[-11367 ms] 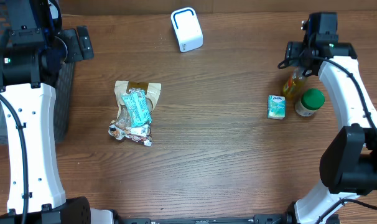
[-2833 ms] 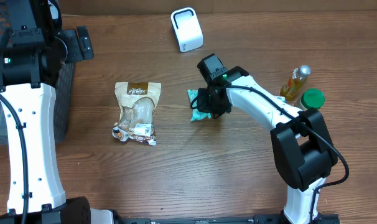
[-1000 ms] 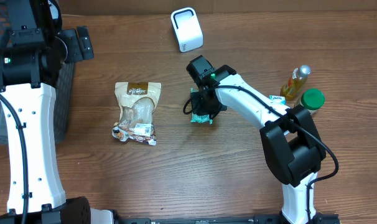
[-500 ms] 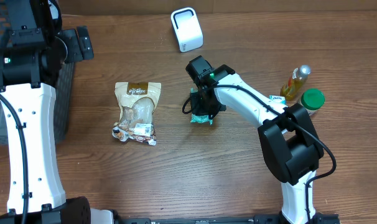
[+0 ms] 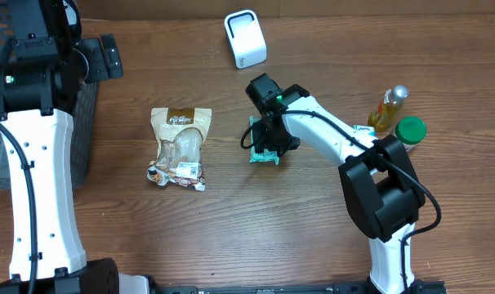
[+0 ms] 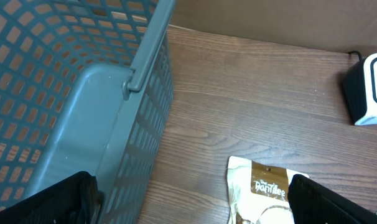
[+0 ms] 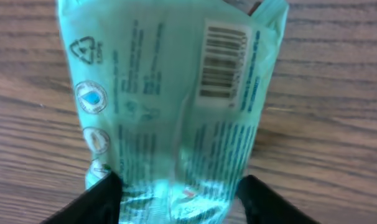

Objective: Scan the item barcode

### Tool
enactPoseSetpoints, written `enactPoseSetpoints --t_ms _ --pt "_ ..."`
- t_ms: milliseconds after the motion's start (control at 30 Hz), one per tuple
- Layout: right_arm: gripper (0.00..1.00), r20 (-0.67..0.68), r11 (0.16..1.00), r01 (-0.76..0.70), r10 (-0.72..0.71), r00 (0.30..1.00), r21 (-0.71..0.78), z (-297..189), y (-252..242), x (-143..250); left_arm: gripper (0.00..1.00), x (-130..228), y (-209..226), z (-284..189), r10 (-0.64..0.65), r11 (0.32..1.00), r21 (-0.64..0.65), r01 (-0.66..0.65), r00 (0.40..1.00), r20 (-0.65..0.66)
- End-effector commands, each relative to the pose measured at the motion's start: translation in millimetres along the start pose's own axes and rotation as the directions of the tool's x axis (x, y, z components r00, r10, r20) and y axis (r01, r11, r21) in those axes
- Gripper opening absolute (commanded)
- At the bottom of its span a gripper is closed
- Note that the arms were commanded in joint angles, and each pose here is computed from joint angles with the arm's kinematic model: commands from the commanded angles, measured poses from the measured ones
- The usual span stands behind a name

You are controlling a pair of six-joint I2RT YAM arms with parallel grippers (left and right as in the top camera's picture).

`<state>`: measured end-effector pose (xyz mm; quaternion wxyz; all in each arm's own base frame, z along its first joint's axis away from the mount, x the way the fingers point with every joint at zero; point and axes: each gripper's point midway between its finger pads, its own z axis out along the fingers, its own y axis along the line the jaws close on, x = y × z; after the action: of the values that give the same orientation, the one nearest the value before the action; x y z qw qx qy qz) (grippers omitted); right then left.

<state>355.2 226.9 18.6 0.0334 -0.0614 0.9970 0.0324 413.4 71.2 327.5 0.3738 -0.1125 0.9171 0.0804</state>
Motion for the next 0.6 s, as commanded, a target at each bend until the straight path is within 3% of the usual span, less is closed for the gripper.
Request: enactPoseSetpoints --t_ms 0,100,333,433,533,567 --pt "0.68 -0.055 1.0 0.001 0.001 0.998 0.03 21 -5 11 1.0 0 -1 1 0.016 1.0 0.003 -0.016 1.0 0.0" --pt "0.8 -0.038 1.0 0.007 -0.007 0.999 0.022 17 -2 4 1.0 0 -1 1 0.016 1.0 0.003 -0.016 1.0 0.0" --pt "0.81 -0.015 1.0 0.006 -0.006 1.0 0.011 -50 10 -18 1.0 0 -1 1 0.016 1.0 0.003 -0.016 1.0 0.0" --pt "0.76 -0.024 1.0 0.008 -0.008 1.0 0.014 -64 14 -15 0.99 0 -1 1 0.016 1.0 0.003 -0.016 1.0 0.0" --pt "0.59 -0.068 0.998 -0.04 0.042 0.997 0.039 -58 14 -1 1.0 0 -1 1 0.016 1.0 0.003 -0.016 1.0 0.0" --pt "0.59 -0.081 0.998 -0.049 0.053 0.995 0.048 -54 13 3 0.99 0 -1 1 0.016 1.0 0.003 -0.016 1.0 0.0"
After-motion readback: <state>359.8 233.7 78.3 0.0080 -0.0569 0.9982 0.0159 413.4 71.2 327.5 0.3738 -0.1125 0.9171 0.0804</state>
